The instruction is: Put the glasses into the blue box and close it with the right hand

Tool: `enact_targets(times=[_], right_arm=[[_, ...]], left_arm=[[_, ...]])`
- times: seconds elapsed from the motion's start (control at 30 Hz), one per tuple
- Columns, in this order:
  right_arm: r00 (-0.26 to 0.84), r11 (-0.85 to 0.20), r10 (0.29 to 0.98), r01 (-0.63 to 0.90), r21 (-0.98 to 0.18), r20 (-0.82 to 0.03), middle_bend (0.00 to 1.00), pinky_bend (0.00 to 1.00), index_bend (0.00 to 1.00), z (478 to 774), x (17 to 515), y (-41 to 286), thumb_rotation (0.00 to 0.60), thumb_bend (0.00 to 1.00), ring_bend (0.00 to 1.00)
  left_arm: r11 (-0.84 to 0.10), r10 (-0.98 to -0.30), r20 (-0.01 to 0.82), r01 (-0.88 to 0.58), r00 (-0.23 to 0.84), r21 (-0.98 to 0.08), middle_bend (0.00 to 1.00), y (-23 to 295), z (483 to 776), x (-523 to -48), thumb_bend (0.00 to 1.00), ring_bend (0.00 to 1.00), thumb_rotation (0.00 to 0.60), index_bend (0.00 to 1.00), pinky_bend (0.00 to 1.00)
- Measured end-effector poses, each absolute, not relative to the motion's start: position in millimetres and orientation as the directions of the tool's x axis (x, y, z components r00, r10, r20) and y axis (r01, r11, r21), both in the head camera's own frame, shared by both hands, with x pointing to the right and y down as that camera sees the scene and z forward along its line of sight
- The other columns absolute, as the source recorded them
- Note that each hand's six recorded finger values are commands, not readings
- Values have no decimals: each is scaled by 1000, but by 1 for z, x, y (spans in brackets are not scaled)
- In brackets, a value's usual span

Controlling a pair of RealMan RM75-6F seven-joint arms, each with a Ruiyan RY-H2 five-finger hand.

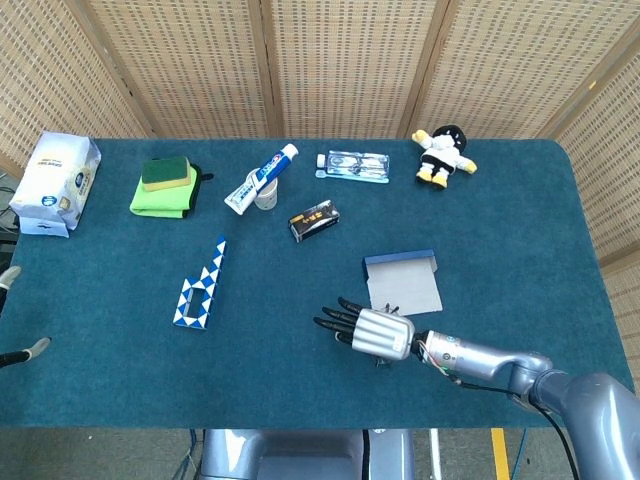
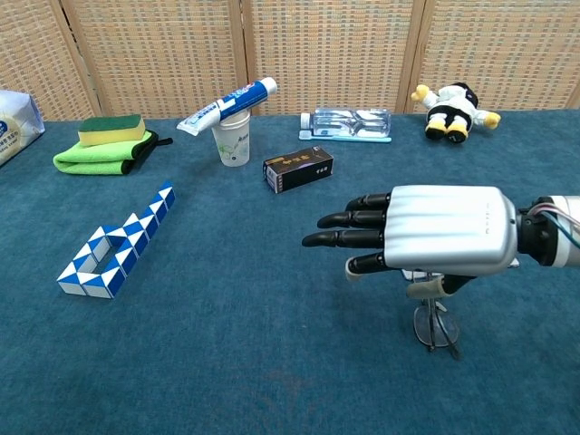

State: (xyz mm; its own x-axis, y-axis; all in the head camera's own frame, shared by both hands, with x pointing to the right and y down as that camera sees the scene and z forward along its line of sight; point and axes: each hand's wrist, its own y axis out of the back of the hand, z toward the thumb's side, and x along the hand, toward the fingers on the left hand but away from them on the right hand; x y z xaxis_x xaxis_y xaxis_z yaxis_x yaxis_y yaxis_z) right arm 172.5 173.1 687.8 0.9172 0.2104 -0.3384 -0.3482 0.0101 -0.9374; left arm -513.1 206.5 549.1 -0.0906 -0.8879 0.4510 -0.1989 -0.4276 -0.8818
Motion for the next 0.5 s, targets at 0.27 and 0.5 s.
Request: enact_targets(times=[0.27,0.5], right_arm=[[900,18,221,-389,-921,-376,4,187,324,693,188,170,600,337,0],[887,17,201,-427,-904,-415,7,187,332,704,197,177,600,342,0]], left_arm=[[-431,-887,454,-197,-87,-880,0,207,550,-511,0,0,600,0,0],[-435,-885,457,-195,-86,-879,0,207,551,-510,0,0,600,0,0]])
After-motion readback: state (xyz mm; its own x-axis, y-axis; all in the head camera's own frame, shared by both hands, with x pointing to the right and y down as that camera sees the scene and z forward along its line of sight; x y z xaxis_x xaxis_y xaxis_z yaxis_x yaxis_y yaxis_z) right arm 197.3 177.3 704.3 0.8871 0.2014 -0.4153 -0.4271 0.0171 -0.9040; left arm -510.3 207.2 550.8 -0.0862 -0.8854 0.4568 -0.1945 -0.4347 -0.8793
